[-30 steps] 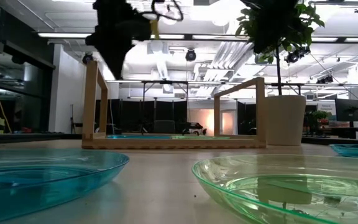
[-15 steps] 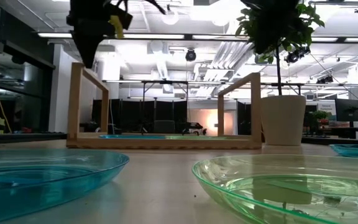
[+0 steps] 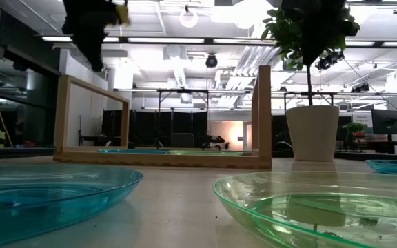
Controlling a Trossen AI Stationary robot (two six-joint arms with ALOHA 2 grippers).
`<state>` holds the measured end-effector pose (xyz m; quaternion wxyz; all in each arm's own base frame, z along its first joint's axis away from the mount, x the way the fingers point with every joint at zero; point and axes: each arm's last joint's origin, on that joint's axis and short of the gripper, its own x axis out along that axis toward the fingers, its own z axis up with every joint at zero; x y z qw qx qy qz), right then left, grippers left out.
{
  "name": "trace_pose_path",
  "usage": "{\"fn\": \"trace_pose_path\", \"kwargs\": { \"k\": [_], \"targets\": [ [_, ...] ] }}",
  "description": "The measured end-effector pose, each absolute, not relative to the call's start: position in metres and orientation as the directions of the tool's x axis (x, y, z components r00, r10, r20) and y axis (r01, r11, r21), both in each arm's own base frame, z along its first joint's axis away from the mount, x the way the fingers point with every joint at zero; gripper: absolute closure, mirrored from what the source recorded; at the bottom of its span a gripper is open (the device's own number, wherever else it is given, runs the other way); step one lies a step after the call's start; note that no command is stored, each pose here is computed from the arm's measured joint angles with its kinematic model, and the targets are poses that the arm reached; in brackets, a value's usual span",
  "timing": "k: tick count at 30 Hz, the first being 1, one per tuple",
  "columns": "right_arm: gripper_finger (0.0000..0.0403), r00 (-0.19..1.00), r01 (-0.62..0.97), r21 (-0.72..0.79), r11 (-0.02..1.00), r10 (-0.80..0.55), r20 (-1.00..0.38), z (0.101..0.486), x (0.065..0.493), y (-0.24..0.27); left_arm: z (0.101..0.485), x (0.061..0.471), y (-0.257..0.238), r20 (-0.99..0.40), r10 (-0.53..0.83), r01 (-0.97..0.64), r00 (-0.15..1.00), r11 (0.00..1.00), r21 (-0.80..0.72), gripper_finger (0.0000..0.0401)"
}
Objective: Place and stack plates onto a shelf
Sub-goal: Adjust the shelf
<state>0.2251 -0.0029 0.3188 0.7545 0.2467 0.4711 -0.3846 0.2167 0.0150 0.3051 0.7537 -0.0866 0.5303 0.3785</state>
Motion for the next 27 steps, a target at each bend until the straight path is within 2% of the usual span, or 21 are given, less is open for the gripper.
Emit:
{"fn": "trace_pose_path", "kwargs": {
  "k": [4,7,11,14,16,20,27],
  "targets": [
    [0.0402,0.307,0.774,0.078,0.629,-0.264,-0.915,0.319,0.229,0.0,0.324,0.213,0.011,-0.841,0.406,-0.584,0.359,0.8,0.137,0.0401],
    [0.0402,0.326,0.731,0.11,0.673,-0.203,-0.923,0.319,0.232,0.002,0.337,0.206,0.005,-0.798,0.364,-0.494,0.48,0.864,0.096,0.0401],
    [0.0402,0.343,0.752,0.07,0.655,-0.298,-0.891,0.319,0.236,-0.004,0.348,0.194,-0.001,-0.679,0.321,-0.417,0.66,0.909,0.025,0.0401],
    [0.0403,0.411,0.754,0.111,0.648,-0.333,-0.849,0.316,0.245,-0.018,0.347,0.184,-0.002,-0.551,0.228,-0.333,0.803,0.938,-0.098,0.0401],
    [0.0403,0.392,0.763,0.107,0.638,-0.325,-0.86,0.304,0.245,-0.028,0.345,0.177,-0.001,-0.463,0.16,-0.275,0.872,0.942,-0.191,0.0401],
    [0.0403,0.295,0.82,0.054,0.57,-0.339,-0.893,0.272,0.236,-0.049,0.34,0.167,0.001,-0.343,0.125,-0.241,0.931,0.917,-0.317,0.0401],
    [0.0403,0.479,0.829,0.273,0.487,-0.369,-0.796,0.24,0.247,-0.075,0.334,0.167,0.002,-0.299,0.139,-0.249,0.944,0.894,-0.372,0.0401]
  ]
}}
